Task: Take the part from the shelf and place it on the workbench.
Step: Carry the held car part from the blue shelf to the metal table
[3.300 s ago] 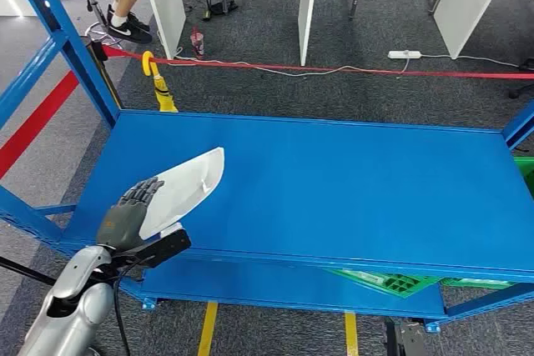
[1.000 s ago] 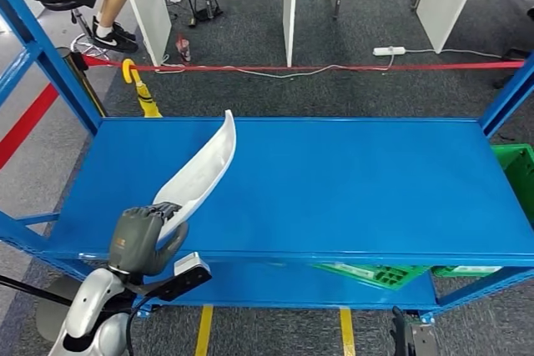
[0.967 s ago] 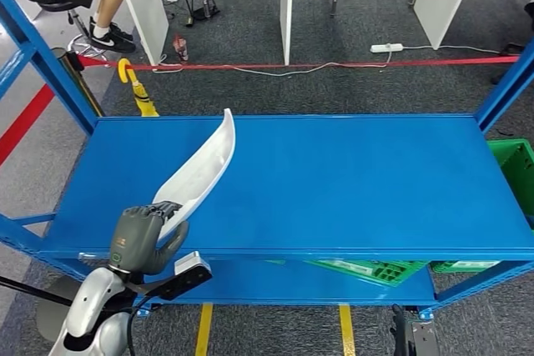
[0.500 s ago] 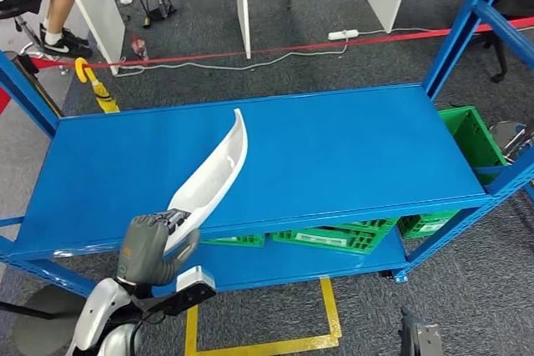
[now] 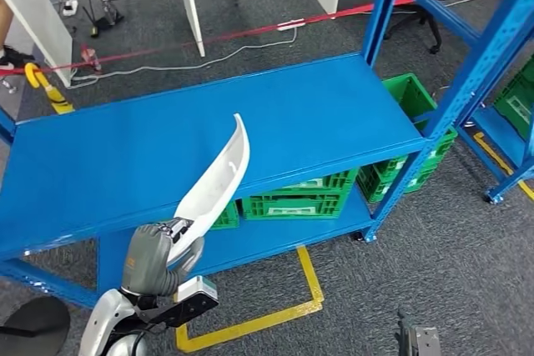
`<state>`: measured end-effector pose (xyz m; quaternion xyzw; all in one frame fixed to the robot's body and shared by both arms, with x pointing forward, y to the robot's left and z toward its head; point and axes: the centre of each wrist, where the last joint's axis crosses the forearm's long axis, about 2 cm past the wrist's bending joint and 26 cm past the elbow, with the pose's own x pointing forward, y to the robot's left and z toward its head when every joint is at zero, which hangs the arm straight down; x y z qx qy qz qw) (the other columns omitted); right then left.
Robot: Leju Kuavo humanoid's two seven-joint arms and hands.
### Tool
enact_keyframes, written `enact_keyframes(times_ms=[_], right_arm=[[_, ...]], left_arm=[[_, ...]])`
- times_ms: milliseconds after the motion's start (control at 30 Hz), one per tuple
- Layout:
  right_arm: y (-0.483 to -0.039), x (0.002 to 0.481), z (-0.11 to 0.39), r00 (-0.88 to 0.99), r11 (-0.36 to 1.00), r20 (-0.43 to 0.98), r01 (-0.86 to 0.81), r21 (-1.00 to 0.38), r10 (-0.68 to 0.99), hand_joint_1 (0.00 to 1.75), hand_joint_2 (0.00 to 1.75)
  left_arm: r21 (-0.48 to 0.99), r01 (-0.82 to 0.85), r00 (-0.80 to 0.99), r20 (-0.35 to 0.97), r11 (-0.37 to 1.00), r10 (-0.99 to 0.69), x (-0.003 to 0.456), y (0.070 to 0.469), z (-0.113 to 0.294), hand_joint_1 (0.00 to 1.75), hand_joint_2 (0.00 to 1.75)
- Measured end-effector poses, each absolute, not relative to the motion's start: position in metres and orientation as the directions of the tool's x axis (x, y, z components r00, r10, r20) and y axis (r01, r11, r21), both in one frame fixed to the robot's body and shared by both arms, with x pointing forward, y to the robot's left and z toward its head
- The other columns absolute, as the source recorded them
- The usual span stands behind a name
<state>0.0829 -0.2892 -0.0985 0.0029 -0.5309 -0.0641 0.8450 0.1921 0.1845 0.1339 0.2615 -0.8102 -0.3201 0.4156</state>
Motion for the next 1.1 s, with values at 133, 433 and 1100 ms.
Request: enact_keyframes(times_ms=[133, 433, 1100], right_arm=[[-0.289, 0.081, -0.099, 0.431, 0.992, 0.895, 0.106, 0.073, -0.112, 0.00, 0.00], [-0.289, 0.084, -0.098, 0.420, 0.990, 0.899, 0.119, 0.081, -0.124, 0.00, 0.00], [-0.296, 0.079, -0.098, 0.403, 0.981, 0.900, 0.156, 0.114, -0.169, 0.00, 0.00]], left_arm=[[0.734, -0.160, -0.520, 0.505, 0.660, -0.688, 0.191, 0.184, 0.134, 1.75, 1.75], [0.717, -0.176, -0.530, 0.508, 0.674, -0.679, 0.192, 0.184, 0.135, 1.75, 1.75], [0.626, -0.109, -0.595, 0.581, 0.772, -0.555, 0.194, 0.173, 0.137, 1.75, 1.75]])
